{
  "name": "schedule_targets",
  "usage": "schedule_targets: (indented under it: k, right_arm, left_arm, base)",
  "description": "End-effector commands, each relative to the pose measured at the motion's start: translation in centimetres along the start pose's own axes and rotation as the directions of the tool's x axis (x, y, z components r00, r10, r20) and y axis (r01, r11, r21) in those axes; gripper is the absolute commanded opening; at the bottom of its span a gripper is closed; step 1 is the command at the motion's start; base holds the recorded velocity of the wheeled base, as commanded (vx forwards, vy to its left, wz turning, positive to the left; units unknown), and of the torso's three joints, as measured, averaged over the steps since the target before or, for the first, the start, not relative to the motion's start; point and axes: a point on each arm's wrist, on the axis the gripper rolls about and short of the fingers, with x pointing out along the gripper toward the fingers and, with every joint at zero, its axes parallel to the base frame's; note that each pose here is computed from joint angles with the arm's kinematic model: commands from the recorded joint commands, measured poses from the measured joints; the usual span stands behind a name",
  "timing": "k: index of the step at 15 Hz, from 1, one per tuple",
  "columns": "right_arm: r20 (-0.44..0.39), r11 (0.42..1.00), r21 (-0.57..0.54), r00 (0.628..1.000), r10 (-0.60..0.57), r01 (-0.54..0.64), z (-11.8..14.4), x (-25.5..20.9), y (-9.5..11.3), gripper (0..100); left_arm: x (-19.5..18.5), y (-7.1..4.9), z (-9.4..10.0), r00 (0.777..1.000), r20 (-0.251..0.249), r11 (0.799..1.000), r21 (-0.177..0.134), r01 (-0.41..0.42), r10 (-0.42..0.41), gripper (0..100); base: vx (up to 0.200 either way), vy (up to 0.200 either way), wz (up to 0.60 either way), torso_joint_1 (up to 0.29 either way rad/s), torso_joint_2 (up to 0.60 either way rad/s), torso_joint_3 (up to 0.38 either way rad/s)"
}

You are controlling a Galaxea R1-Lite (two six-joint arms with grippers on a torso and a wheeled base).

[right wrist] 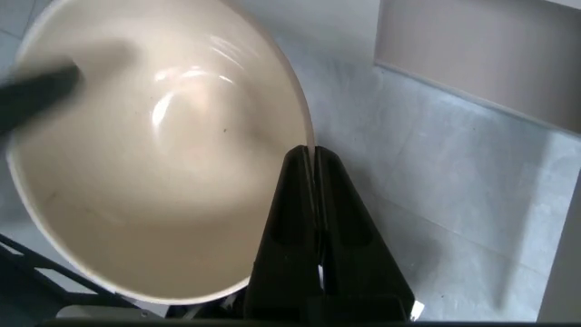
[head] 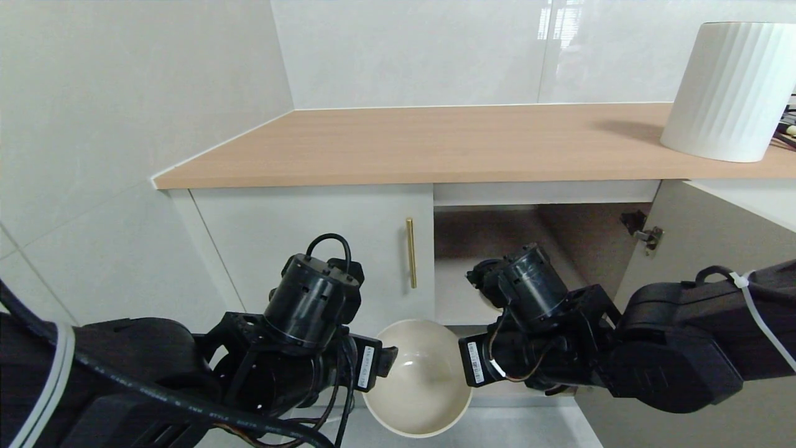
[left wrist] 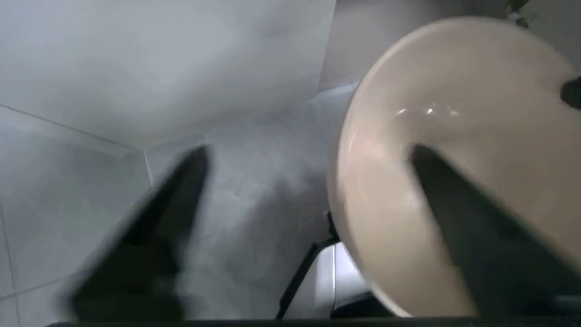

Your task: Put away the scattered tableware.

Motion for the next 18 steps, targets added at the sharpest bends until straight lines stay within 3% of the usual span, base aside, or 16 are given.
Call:
schedule_targets:
  k: [1,4,7,11,13,16,18]
  right_arm:
    - [0.001,1.0,0.001,1.0,0.003,-0.003,0.0,0.1,0.0,0]
    - [0.014,0.997,0.071,0.999,-0.046,0.044,0.9,0.8,-1.6,0]
    - [0.046,0.958,0.217,0.978,-0.202,0.188,2.7,2.2,-6.0,0]
    - [0.06,0.84,0.441,0.924,-0.379,0.316,4.5,4.0,-12.4,0]
    - [0.114,0.816,0.497,0.91,-0.399,0.296,5.1,4.9,-13.7,0]
    - [0.165,0.765,0.531,0.841,-0.515,0.364,5.0,7.2,-15.3,0]
    - [0.171,0.754,0.544,0.83,-0.53,0.369,5.0,7.9,-16.1,0]
  left_arm:
    - [-0.1,0.1,0.2,1.0,0.015,1.0,-0.009,0.002,-0.002,100]
    - [-0.1,0.3,0.6,0.999,0.037,1.0,-0.025,-0.002,0.002,100]
    - [-0.2,0.4,0.6,0.999,0.042,0.999,-0.046,-0.005,0.007,100]
    - [-0.7,0.7,0.9,0.998,0.059,0.998,-0.056,-0.003,0.006,100]
    - [-0.5,1.0,1.0,0.998,0.056,0.998,-0.062,-0.012,0.015,100]
    - [-0.6,1.2,1.1,0.998,0.06,0.998,-0.068,-0.015,0.019,100]
    - [-0.5,1.2,1.1,0.998,0.059,0.998,-0.067,-0.016,0.019,100]
  base:
    - [0.0,0.0,0.0,0.0,0.0,0.0]
    - [0.0,0.0,0.0,0.0,0.0,0.0]
    - [0.0,0.0,0.0,0.0,0.0,0.0]
    - [0.0,0.0,0.0,0.0,0.0,0.0]
    - [0.0,0.0,0.0,0.0,0.0,0.0]
    - [0.0,0.0,0.0,0.0,0.0,0.0]
    - [0.0,0.0,0.0,0.0,0.0,0.0]
